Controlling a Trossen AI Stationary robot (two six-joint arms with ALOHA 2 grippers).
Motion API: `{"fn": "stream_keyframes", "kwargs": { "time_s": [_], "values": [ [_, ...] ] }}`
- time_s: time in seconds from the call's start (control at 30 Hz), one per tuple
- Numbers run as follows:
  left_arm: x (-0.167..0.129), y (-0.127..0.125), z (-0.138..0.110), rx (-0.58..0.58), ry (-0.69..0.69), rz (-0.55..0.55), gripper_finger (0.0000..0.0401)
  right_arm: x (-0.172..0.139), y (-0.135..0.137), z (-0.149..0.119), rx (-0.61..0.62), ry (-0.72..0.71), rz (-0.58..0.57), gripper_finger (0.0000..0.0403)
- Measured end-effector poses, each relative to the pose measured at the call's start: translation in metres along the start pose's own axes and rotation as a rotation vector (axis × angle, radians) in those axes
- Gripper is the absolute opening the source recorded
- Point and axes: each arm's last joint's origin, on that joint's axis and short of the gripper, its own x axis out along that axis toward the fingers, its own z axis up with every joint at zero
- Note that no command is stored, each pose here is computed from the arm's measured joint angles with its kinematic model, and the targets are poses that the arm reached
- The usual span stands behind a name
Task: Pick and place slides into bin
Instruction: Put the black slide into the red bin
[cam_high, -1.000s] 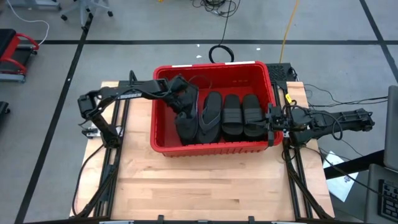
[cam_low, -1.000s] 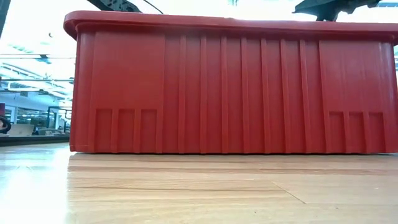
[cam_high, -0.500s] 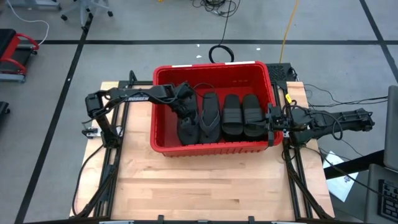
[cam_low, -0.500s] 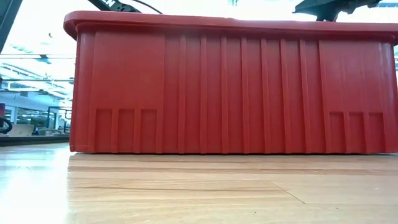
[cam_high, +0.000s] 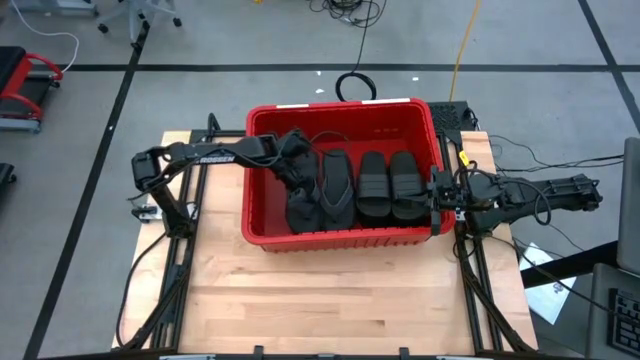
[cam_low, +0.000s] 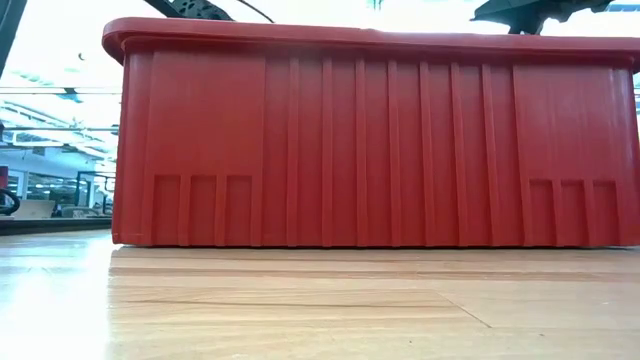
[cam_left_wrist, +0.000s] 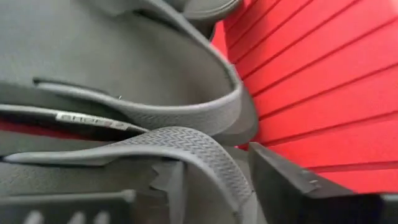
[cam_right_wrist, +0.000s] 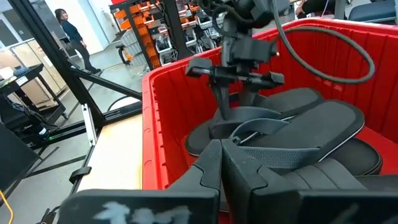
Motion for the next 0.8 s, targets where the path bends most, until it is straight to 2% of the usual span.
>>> {"fn": "stream_keyframes", "kwargs": {
  "time_s": [0.2,0.37,0.53,0.8],
  "values": [
    [-0.019,-0.015,0.008,0.055,-0.068,0.0,0.0231,0.0,0.0,0.0,0.0,-0.002,0.001,0.0],
    [-0.03,-0.023,0.011,0.058,-0.103,0.004,0.027,0.0,0.0,0.0,-0.001,-0.003,0.001,0.0],
    [-0.036,-0.027,0.013,0.069,-0.123,0.019,0.0288,0.0,0.0,0.0,-0.002,-0.004,0.001,0.0],
    [-0.055,-0.04,0.017,0.116,-0.19,0.074,0.0284,0.0,0.001,0.002,-0.012,-0.023,0.008,0.0]
  ]
}}
